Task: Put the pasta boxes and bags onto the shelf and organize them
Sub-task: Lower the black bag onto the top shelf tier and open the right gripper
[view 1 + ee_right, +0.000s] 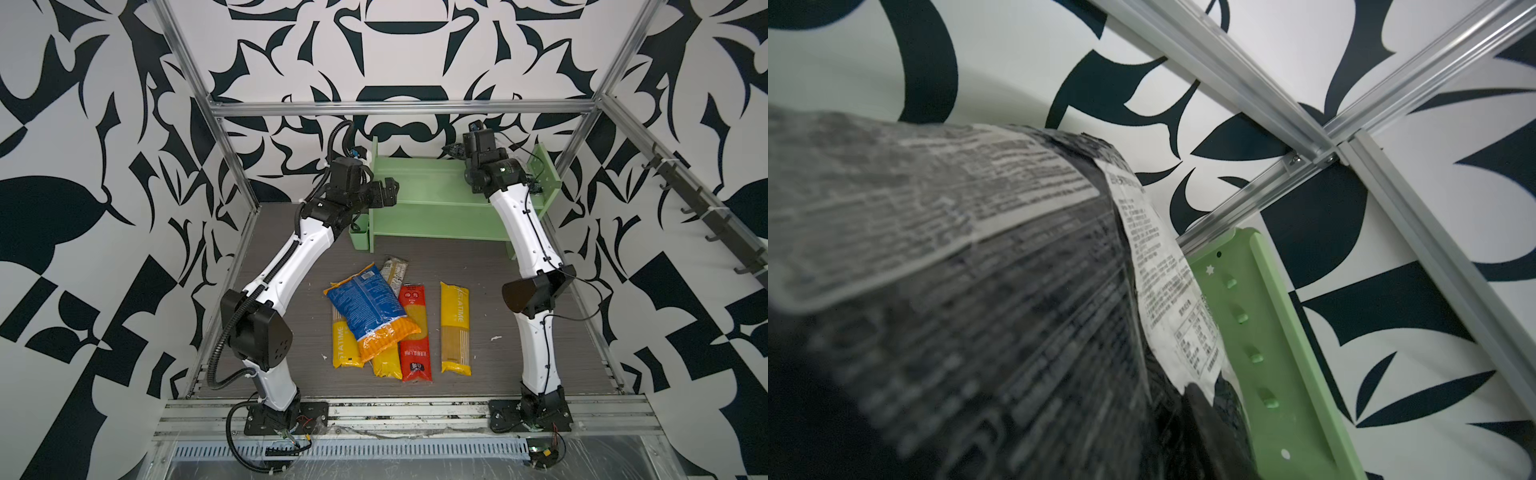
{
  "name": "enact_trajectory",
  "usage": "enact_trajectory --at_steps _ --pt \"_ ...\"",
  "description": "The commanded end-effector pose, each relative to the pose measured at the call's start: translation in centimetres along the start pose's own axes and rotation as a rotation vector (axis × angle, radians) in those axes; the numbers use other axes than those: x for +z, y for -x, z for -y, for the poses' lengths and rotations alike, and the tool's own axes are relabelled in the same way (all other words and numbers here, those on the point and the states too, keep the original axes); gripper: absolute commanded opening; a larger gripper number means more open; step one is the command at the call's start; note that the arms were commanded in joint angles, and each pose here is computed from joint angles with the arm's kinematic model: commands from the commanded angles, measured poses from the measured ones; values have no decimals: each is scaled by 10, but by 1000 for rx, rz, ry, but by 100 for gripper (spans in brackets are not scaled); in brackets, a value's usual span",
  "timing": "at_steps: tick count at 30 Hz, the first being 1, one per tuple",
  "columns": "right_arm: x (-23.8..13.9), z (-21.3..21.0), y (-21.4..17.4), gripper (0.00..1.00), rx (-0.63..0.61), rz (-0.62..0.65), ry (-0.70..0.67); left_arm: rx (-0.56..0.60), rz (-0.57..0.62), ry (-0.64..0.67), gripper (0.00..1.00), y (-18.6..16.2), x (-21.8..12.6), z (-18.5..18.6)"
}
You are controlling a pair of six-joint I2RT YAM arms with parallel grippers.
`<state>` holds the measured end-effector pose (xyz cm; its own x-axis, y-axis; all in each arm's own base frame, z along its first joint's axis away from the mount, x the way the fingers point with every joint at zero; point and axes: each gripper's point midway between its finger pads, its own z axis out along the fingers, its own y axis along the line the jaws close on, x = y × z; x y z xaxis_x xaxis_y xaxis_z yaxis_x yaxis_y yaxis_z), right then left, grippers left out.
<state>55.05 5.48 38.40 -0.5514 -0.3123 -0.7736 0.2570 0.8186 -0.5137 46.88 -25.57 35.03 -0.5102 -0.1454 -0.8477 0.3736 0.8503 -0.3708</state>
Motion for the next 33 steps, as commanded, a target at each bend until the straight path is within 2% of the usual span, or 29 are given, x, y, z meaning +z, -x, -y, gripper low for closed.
enact_trajectory --at_steps 1,4,10,18,24,28,33 --pt "-26 54 17 95 176 55 -42 -11 3 4 99 1 -19 3" --pt "-27 46 14 99 185 45 11 -18 2 9 99 -1 -23 2" --pt "-37 38 15 99 224 47 103 -28 3 16 99 -3 -29 2" --pt "-65 33 20 99 307 60 268 61 -38 -27 99 -7 -22 35" --pt "-89 41 19 99 360 59 339 44 -73 -66 100 -6 -6 52" --pt "-104 58 15 99 383 67 328 31 -74 -98 90 3 6 64" --pt "-116 66 0 99 391 44 330 11 -71 -151 83 8 26 82"
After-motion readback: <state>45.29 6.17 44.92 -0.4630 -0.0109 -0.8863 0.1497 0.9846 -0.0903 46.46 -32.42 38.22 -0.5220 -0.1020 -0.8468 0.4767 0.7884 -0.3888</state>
